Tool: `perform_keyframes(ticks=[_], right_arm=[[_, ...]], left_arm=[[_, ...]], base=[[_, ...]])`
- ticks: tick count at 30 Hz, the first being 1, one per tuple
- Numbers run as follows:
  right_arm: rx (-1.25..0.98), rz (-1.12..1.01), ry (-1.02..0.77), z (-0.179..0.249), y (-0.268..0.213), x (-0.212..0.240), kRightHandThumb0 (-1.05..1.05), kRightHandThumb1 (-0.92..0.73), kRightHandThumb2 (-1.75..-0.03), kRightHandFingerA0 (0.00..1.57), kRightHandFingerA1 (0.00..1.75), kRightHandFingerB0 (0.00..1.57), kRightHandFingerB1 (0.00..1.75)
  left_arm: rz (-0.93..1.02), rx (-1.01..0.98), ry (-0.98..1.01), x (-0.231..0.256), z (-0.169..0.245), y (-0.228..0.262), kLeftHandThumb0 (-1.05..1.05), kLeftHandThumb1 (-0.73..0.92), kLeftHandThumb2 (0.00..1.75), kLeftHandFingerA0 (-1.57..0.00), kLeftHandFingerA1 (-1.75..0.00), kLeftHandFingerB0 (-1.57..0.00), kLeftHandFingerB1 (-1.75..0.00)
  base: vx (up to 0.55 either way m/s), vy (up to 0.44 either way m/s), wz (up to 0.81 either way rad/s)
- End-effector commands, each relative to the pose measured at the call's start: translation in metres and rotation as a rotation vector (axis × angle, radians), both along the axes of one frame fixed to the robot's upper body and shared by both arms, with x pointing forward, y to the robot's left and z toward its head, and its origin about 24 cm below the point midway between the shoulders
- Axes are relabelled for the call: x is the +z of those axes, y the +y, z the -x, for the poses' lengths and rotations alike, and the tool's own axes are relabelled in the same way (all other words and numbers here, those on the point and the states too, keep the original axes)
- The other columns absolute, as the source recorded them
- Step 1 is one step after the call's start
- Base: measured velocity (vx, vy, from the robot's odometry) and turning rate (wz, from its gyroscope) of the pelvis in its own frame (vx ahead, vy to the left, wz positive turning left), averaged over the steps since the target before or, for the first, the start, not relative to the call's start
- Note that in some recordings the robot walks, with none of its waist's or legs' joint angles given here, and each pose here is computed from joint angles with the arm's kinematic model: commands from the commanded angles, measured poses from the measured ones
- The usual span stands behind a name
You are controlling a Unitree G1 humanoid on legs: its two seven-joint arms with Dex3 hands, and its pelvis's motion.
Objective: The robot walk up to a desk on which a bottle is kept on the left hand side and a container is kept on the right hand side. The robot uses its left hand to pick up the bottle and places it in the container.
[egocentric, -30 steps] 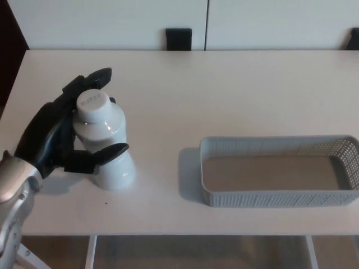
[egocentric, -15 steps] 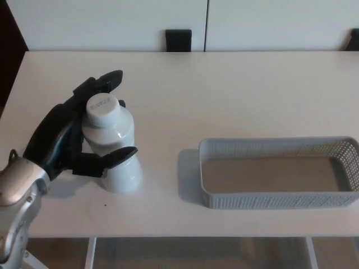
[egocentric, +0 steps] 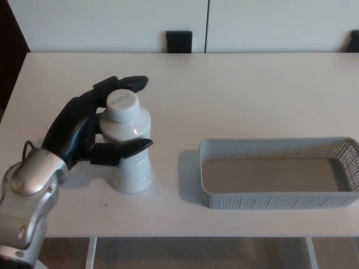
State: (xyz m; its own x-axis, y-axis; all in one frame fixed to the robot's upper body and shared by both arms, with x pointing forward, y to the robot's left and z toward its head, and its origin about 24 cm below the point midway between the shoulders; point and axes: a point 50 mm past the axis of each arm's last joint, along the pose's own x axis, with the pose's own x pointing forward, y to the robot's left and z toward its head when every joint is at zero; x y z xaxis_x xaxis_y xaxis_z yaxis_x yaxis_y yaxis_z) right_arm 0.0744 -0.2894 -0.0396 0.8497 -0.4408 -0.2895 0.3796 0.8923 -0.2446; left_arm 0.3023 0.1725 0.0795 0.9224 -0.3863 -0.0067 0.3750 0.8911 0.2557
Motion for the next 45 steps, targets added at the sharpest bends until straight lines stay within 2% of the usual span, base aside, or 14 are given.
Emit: perform_keyframes(ticks=[1, 2, 3, 7, 8, 12, 16, 23, 26, 31, 32, 38, 41, 45], right_arm=[[-0.013, 0.002, -0.035, -0.005, -0.001, 0.007, -0.15, -0.48, -1.32, 0.43, 0.87, 0.12, 0.66], [-0.016, -0.005, -0.038, -0.005, -0.001, 0.007, -0.10, -0.40, -1.42, 0.34, 1.13, 0.09, 0.76], [-0.019, -0.014, -0.043, -0.006, -0.001, 0.008, -0.11, -0.40, -1.41, 0.35, 1.16, 0.10, 0.77], [-0.005, -0.002, -0.042, -0.009, 0.000, 0.010, -0.09, -0.41, -1.41, 0.36, 1.14, 0.11, 0.77], [0.002, 0.005, -0.044, -0.012, 0.002, 0.011, -0.14, -0.50, -1.30, 0.45, 0.88, 0.15, 0.68], [0.034, 0.024, -0.055, -0.016, 0.004, 0.014, -0.11, -0.51, -1.32, 0.47, 0.89, 0.16, 0.69], [0.057, 0.049, -0.053, -0.017, 0.006, 0.017, -0.05, -0.49, -1.32, 0.54, 0.94, 0.20, 0.71], [0.074, 0.066, -0.063, -0.032, 0.008, 0.021, 0.00, -0.49, -1.29, 0.48, 0.89, 0.19, 0.70], [0.079, 0.046, -0.060, -0.033, 0.011, 0.019, -0.04, -0.47, -1.33, 0.51, 0.92, 0.20, 0.71], [0.103, 0.045, -0.054, -0.035, 0.016, 0.019, -0.04, -0.47, -1.33, 0.50, 0.91, 0.21, 0.71], [0.104, 0.045, -0.053, -0.035, 0.017, 0.019, 0.03, -0.48, -1.31, 0.51, 0.92, 0.21, 0.71], [0.120, 0.047, -0.057, -0.039, 0.020, 0.020, 0.01, -0.46, -1.34, 0.51, 0.93, 0.20, 0.72], [0.127, 0.047, -0.055, -0.041, 0.022, 0.021, -0.02, -0.47, -1.32, 0.48, 0.90, 0.20, 0.71], [0.130, 0.052, -0.047, -0.040, 0.023, 0.019, 0.02, -0.46, -1.32, 0.50, 0.91, 0.22, 0.72]], left_arm=[[-0.179, 0.023, 0.037, -0.031, 0.008, -0.007, -0.07, 0.74, 0.68, -1.05, -1.02, -0.84, -0.90], [-0.170, 0.022, 0.040, -0.032, 0.008, -0.008, -0.07, 0.76, 0.67, -0.98, -1.16, -0.79, -0.92], [-0.156, 0.018, 0.044, -0.033, 0.008, -0.010, -0.09, 0.74, 0.70, -1.00, -1.16, -0.79, -0.96], [-0.143, 0.013, 0.033, -0.030, 0.009, -0.011, -0.06, 0.76, 0.66, -0.98, -1.17, -0.77, -0.98], [-0.125, 0.001, 0.010, -0.023, 0.009, -0.014, -0.08, 0.78, 0.63, -1.01, -1.11, -0.80, -0.91], [-0.074, -0.033, -0.077, -0.001, 0.014, -0.022, -0.10, 0.78, 0.63, -1.01, -1.05, -0.79, -0.91], [0.029, -0.111, -0.193, 0.034, 0.023, -0.041, -0.11, 0.77, 0.67, -1.01, -1.09, -0.82, -0.92], [0.079, -0.184, -0.393, 0.099, 0.031, -0.066, -0.11, 0.80, 0.63, -1.04, -1.02, -0.80, -0.91], [0.089, -0.208, -0.436, 0.125, 0.026, -0.088, -0.07, 0.78, 0.68, -1.00, -1.14, -0.79, -0.94], [0.101, -0.230, -0.463, 0.145, 0.013, -0.110, -0.08, 0.78, 0.72, -1.01, -1.20, -0.77, -1.04], [0.095, -0.233, -0.465, 0.148, 0.010, -0.114, -0.09, 0.75, 0.77, -1.03, -1.19, -0.79, -1.07], [0.086, -0.254, -0.471, 0.165, 0.002, -0.136, -0.19, 0.74, 0.75, -1.06, -1.10, -0.82, -1.02], [0.106, -0.283, -0.441, 0.166, 0.000, -0.153, -0.16, 0.71, 0.80, -1.08, -1.23, -0.82, -1.10], [0.091, -0.333, -0.369, 0.150, -0.001, -0.181, -0.24, 0.71, 0.81, -1.06, -1.22, -0.83, -1.14]], base=[[0.00, 0.000, 0.00], [0.00, 0.000, 0.00], [0.00, 0.000, 0.00], [0.00, 0.000, 0.00], [0.00, 0.000, 0.00], [0.00, 0.000, 0.00], [0.00, 0.000, 0.00], [0.00, 0.000, 0.00], [0.00, 0.000, 0.00], [0.00, 0.000, 0.00], [0.00, 0.000, 0.00], [0.00, 0.000, 0.00], [0.00, 0.000, 0.00], [0.00, 0.000, 0.00]])
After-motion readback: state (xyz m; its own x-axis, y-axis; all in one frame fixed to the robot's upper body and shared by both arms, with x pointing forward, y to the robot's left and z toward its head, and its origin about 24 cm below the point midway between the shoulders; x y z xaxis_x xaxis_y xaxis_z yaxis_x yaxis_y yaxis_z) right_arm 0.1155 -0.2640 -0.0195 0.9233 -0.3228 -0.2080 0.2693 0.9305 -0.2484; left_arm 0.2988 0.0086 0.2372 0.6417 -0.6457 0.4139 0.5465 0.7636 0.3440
